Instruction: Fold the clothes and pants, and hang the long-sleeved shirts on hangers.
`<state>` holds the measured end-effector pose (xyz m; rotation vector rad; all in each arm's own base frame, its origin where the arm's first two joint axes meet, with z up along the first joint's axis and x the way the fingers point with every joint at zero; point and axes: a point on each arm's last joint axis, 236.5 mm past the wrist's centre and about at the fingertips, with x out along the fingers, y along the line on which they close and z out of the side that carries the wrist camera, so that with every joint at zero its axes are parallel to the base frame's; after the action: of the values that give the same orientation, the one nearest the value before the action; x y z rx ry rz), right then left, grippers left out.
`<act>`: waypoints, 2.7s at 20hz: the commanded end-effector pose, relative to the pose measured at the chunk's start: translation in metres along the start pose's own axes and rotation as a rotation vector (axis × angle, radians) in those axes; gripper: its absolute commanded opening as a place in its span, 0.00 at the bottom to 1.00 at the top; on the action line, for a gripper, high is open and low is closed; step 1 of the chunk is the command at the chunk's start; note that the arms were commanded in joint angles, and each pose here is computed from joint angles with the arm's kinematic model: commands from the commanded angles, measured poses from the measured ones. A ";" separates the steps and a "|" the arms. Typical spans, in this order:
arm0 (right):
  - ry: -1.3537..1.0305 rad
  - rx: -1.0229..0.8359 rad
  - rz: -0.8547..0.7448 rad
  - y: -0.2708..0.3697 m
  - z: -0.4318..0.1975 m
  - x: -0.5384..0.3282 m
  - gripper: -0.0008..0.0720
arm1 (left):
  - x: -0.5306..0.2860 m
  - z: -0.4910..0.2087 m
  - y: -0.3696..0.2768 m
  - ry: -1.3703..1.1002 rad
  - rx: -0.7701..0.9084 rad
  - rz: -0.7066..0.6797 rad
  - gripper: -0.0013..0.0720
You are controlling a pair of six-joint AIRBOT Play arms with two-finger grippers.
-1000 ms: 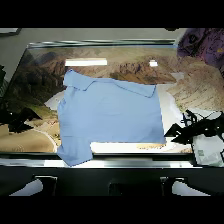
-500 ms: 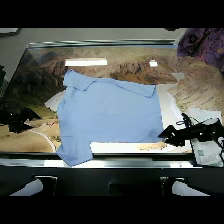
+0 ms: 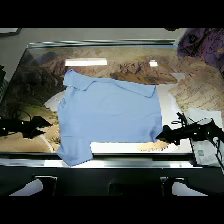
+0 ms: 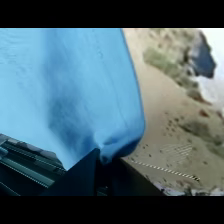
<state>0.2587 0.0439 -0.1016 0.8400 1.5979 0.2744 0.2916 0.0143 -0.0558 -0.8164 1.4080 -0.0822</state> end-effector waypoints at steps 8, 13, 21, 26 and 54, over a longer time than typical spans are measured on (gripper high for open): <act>-0.082 -0.039 -0.008 0.010 0.010 -0.012 0.06 | 0.057 -0.045 -0.018 0.075 0.073 -0.133 0.97; -0.114 -0.040 0.070 0.036 0.015 -0.013 0.06 | 0.085 -0.056 -0.025 0.138 0.113 -0.103 0.42; -0.506 -0.559 -0.041 0.225 0.106 -0.107 0.06 | -0.063 0.086 -0.187 -0.335 0.433 -0.229 0.04; -1.058 -0.850 0.042 0.397 0.068 -0.328 0.06 | -0.285 0.096 -0.338 -0.846 0.797 -0.316 0.04; -0.529 -0.344 -0.129 0.251 0.202 -0.129 0.06 | -0.048 0.168 -0.228 -0.255 0.547 0.055 0.04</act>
<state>0.4957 0.0799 0.2058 0.4543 0.9138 0.2327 0.4827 -0.0308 0.2127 -0.2593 0.8885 -0.2747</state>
